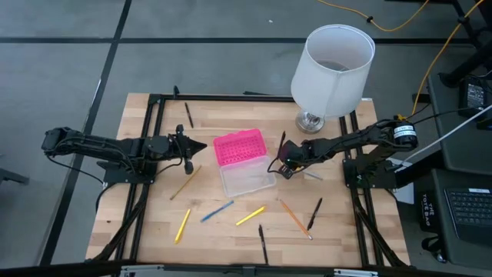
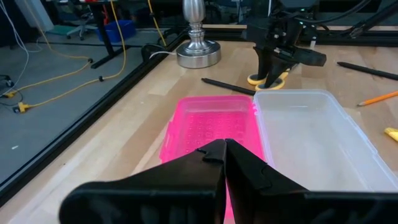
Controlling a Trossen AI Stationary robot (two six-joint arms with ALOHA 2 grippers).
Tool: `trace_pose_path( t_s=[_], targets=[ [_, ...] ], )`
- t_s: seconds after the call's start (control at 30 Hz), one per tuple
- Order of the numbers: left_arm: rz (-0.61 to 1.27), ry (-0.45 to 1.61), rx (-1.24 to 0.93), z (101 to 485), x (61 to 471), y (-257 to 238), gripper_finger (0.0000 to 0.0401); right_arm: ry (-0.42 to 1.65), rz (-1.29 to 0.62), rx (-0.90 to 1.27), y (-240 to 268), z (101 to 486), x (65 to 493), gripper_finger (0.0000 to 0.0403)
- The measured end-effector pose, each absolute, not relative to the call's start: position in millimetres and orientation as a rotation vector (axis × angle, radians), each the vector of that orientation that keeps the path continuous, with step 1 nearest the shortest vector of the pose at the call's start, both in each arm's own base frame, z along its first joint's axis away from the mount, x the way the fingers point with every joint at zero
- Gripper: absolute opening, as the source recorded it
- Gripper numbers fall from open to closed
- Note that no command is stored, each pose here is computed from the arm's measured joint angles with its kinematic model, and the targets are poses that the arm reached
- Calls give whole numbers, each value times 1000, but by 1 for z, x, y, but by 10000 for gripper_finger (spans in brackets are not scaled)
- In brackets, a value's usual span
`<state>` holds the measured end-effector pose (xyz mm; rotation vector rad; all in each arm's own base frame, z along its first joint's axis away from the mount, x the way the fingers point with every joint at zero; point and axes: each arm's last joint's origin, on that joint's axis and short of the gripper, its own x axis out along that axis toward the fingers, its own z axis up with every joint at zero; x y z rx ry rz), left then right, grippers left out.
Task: Pick & place school supplies into a supply box
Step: Put the yellow scissors into the pink supply box
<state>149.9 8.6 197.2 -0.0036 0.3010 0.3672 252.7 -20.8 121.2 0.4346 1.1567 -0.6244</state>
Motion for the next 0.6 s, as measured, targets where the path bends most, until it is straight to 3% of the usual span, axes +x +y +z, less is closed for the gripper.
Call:
trace_pose_path(
  t_s=[0.6],
  targets=[
    [333, 302, -12, 197, 150, 8, 4, 1116, -617, 356, -1, 180, 255, 78]
  ],
)
